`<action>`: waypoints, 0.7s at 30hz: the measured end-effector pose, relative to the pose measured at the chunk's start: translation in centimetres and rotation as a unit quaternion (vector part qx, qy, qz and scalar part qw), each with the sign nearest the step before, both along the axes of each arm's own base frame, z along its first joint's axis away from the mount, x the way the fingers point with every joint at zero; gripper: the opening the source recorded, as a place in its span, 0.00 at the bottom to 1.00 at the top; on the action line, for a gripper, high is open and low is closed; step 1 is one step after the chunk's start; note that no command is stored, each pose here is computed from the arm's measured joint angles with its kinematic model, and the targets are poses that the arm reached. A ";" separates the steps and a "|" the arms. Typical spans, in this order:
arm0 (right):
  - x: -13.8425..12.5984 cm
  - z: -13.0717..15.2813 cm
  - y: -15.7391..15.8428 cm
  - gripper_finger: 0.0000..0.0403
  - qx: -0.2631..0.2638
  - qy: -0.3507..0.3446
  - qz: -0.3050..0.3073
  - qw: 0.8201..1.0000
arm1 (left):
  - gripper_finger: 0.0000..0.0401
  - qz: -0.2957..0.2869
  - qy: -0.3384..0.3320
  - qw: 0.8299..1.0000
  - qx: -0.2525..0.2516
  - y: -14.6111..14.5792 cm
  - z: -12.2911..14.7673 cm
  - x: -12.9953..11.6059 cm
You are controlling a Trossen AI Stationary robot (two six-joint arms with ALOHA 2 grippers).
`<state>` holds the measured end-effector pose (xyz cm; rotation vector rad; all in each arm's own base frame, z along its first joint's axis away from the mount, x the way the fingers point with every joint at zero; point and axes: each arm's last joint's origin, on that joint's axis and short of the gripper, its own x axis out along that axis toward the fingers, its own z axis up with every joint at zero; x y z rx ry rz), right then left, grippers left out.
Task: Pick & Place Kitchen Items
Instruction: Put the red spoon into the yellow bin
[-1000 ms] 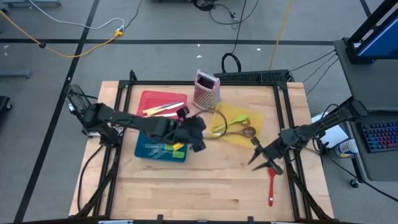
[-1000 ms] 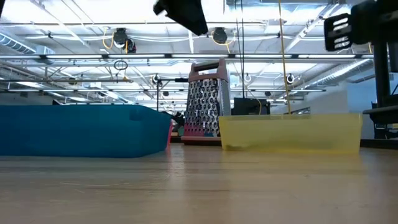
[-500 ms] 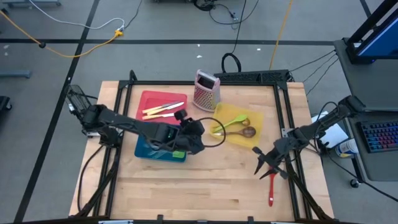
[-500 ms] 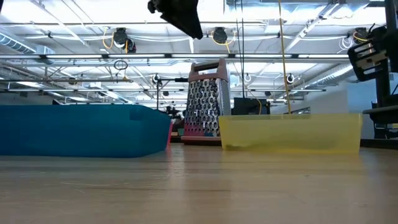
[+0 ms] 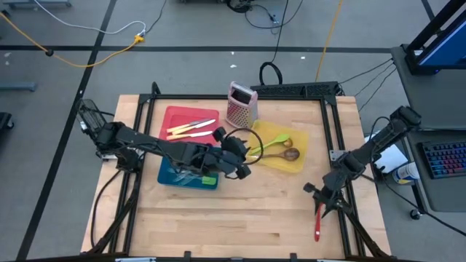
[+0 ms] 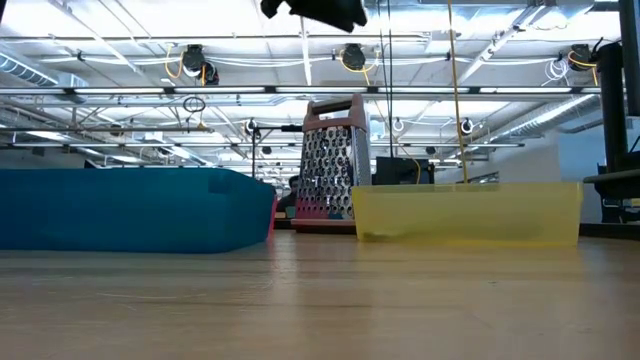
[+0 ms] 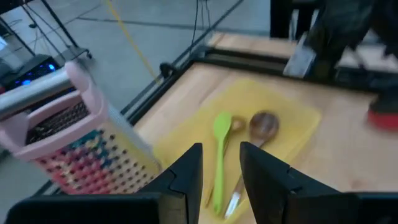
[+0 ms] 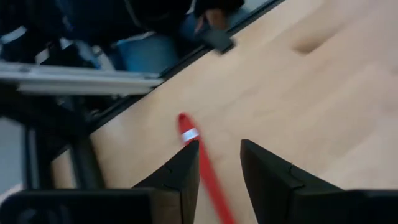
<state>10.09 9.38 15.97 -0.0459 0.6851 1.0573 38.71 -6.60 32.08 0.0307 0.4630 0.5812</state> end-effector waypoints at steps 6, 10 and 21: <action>-0.8 -1.0 0.7 0.26 -0.067 0.002 0.017 0.998 | 0.28 -0.019 -0.051 0.998 -0.025 -0.1 0.8 0.6; -1.2 -2.2 0.7 0.28 -0.130 0.032 0.008 0.991 | 0.28 -0.022 -0.084 0.996 -0.032 -0.2 1.3 0.8; -1.0 -3.2 1.9 0.30 -0.148 0.043 0.051 0.987 | 0.28 -0.023 -0.112 0.993 -0.038 -0.2 1.8 1.0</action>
